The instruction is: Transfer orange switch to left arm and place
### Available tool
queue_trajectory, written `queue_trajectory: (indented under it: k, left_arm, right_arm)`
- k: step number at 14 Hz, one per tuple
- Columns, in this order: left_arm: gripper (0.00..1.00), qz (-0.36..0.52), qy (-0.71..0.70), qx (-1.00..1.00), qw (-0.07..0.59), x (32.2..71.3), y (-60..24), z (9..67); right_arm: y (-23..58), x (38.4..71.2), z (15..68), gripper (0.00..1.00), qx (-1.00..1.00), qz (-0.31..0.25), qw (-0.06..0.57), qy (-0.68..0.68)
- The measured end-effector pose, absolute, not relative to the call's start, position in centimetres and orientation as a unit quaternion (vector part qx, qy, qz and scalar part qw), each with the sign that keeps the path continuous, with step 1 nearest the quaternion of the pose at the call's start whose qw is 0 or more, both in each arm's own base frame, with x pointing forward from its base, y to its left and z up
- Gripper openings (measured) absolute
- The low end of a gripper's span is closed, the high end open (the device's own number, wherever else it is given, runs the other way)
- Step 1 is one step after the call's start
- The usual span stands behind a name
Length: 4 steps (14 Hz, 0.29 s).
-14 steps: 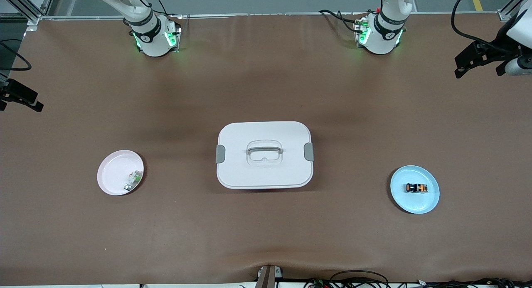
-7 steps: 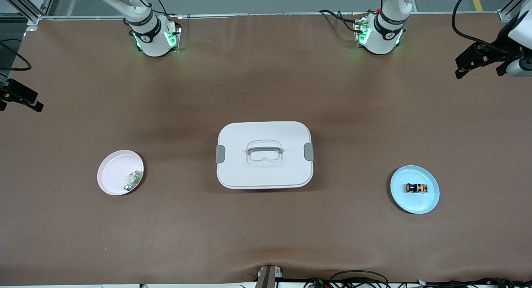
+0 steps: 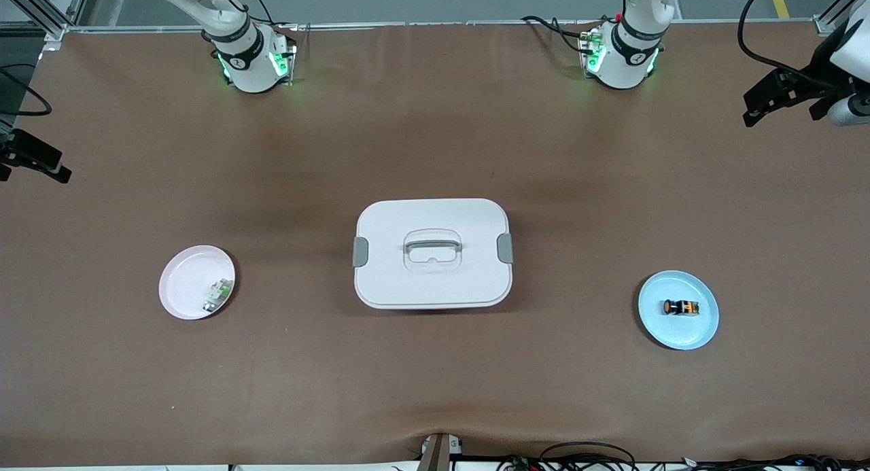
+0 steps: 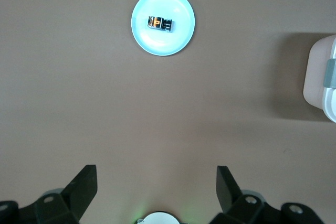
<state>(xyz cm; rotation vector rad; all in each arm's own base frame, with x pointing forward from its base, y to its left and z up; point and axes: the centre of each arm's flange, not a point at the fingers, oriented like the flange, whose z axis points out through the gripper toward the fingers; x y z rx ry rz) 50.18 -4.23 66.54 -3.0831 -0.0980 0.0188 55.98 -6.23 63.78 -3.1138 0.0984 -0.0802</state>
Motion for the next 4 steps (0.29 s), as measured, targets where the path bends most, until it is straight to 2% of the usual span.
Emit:
queue_trajectory:
  k: [4]
  left_arm:
    - [1.00, 0.006, -0.032, -0.999, 0.028, 50.17, -4.23, 66.62]
  right_arm:
    - [-6.23, 55.99, 63.76, 1.00, -0.999, -0.025, 0.013, 0.032]
